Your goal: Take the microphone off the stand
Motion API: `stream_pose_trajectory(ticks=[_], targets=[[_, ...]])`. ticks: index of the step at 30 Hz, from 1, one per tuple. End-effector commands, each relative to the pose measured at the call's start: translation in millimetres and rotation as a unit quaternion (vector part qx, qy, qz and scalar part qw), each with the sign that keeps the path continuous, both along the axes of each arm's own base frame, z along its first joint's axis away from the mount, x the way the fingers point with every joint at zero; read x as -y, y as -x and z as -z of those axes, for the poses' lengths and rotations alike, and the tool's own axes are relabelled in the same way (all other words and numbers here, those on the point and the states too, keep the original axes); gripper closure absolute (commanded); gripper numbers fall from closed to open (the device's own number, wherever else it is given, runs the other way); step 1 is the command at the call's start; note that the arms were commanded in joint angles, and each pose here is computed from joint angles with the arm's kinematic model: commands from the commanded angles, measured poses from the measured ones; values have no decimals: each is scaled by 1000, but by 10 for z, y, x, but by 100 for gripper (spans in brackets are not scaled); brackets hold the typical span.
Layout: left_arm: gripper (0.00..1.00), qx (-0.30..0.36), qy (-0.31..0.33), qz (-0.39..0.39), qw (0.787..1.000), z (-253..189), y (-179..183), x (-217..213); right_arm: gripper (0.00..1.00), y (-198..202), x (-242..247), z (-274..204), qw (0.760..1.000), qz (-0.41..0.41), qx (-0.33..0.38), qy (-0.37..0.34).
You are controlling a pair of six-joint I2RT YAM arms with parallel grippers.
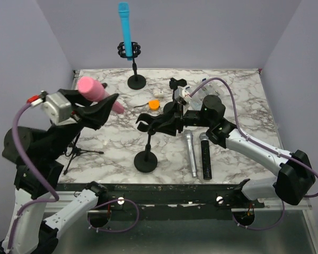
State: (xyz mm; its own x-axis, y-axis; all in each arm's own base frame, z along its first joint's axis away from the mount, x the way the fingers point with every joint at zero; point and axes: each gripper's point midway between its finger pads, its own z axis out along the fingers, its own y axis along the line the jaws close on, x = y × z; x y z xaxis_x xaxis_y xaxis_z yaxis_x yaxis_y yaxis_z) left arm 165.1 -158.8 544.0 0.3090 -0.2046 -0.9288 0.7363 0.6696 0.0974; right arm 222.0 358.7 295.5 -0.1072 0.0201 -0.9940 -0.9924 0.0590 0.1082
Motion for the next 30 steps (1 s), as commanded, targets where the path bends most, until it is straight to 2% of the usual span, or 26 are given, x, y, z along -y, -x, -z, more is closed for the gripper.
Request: stream_pose_trajectory(ticks=[1, 5, 10, 15, 21, 30], targets=[[100, 14, 38, -224, 974, -21, -256, -780, 99, -195, 48, 13, 998, 65, 12, 22], [100, 26, 43, -309, 950, 160, -329, -1088, 99, -228, 36, 15, 993, 108, 9, 37], [100, 47, 45, -346, 936, 500, -426, -1176, 99, -261, 68, -7, 987, 153, 16, 45], [100, 54, 38, -334, 940, 804, -535, -1063, 99, -140, -32, 139, 986, 151, 17, 63], [100, 47, 22, -319, 946, 1087, -608, -958, 99, 10, -164, 492, 980, 155, 15, 122], [100, 47, 18, -299, 953, 1165, -576, -895, 99, 255, -83, 1264, 967, 154, -23, 202]])
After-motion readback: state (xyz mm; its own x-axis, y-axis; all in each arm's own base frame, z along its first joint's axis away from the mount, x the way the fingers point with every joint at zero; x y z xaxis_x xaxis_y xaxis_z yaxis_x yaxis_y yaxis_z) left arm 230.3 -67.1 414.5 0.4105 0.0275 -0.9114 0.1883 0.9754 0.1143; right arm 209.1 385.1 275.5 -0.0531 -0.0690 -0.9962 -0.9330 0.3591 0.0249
